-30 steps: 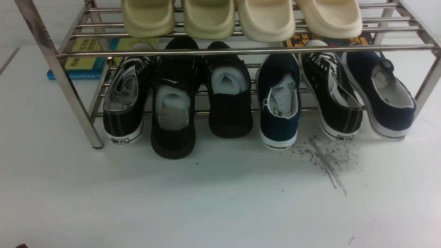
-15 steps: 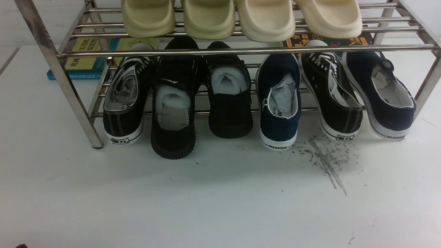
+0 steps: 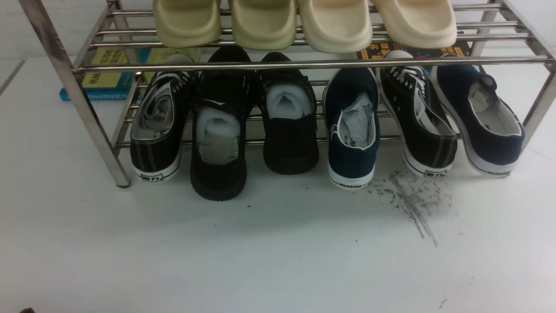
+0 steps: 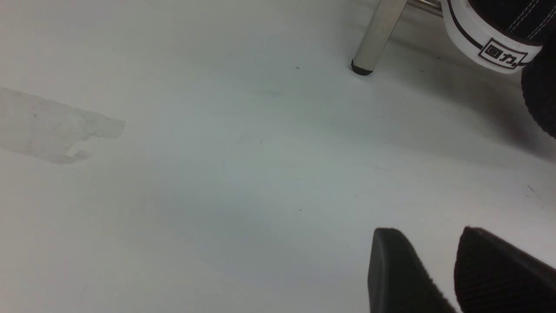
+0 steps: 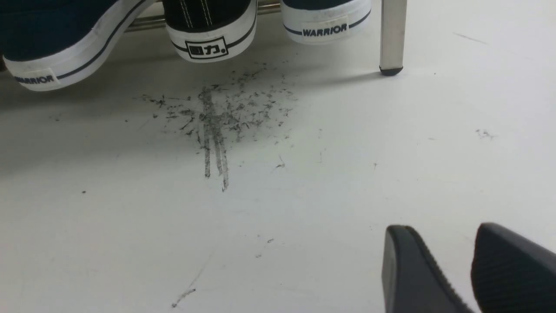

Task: Take the shoes off the shelf with your hand on the white table.
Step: 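Grasp the leftmost shoe on the bottom shelf of the shoe rack with the left gripper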

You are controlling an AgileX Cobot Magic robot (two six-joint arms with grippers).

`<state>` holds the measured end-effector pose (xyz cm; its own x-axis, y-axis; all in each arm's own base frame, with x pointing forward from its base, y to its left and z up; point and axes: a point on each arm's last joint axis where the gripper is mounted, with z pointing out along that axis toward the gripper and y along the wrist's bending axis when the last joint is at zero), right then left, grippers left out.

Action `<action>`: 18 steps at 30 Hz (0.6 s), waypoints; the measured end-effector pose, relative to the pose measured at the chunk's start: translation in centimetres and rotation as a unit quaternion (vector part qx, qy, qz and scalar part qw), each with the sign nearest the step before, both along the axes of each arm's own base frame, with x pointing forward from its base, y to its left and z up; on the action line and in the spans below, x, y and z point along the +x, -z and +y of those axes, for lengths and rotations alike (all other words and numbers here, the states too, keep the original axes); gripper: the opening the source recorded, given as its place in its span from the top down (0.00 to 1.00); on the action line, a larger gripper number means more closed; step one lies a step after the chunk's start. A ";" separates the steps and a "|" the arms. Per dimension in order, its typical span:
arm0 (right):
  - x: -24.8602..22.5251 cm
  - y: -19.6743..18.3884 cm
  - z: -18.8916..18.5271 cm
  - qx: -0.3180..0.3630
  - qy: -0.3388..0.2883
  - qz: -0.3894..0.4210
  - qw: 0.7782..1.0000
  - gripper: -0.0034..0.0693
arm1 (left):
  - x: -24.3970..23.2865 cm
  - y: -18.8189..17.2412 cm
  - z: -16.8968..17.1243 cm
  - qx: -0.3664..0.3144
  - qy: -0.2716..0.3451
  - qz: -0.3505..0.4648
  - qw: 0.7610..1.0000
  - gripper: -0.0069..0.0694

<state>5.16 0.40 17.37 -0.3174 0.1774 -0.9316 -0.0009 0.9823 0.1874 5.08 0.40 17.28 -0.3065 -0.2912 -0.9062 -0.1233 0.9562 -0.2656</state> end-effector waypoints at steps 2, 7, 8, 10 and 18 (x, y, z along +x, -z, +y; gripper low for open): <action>0.0 0.0 0.0 0.000 0.000 0.000 1.000 0.63 | 0.0 0.0 0.0 0.000 0.000 0.000 1.000 0.60; 0.0 0.0 0.0 0.000 0.000 0.000 1.000 0.63 | 0.0 0.0 0.0 0.000 0.000 0.000 1.000 0.60; 0.0 0.0 0.0 0.000 0.000 0.000 1.000 0.63 | 0.0 0.0 0.0 0.000 0.000 0.000 1.000 0.60; 0.0 0.0 0.0 0.000 0.000 0.000 1.000 0.63 | 0.0 0.0 0.0 0.000 0.000 0.000 1.000 0.60; 0.0 0.0 0.0 0.000 0.000 0.000 1.000 0.63 | 0.0 0.0 0.0 0.000 0.000 0.000 1.000 0.60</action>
<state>5.16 0.40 17.37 -0.3174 0.1774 -0.9316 -0.0009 0.9823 0.1874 5.08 0.40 17.28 -0.3065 -0.2912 -0.9062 -0.1233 0.9562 -0.2656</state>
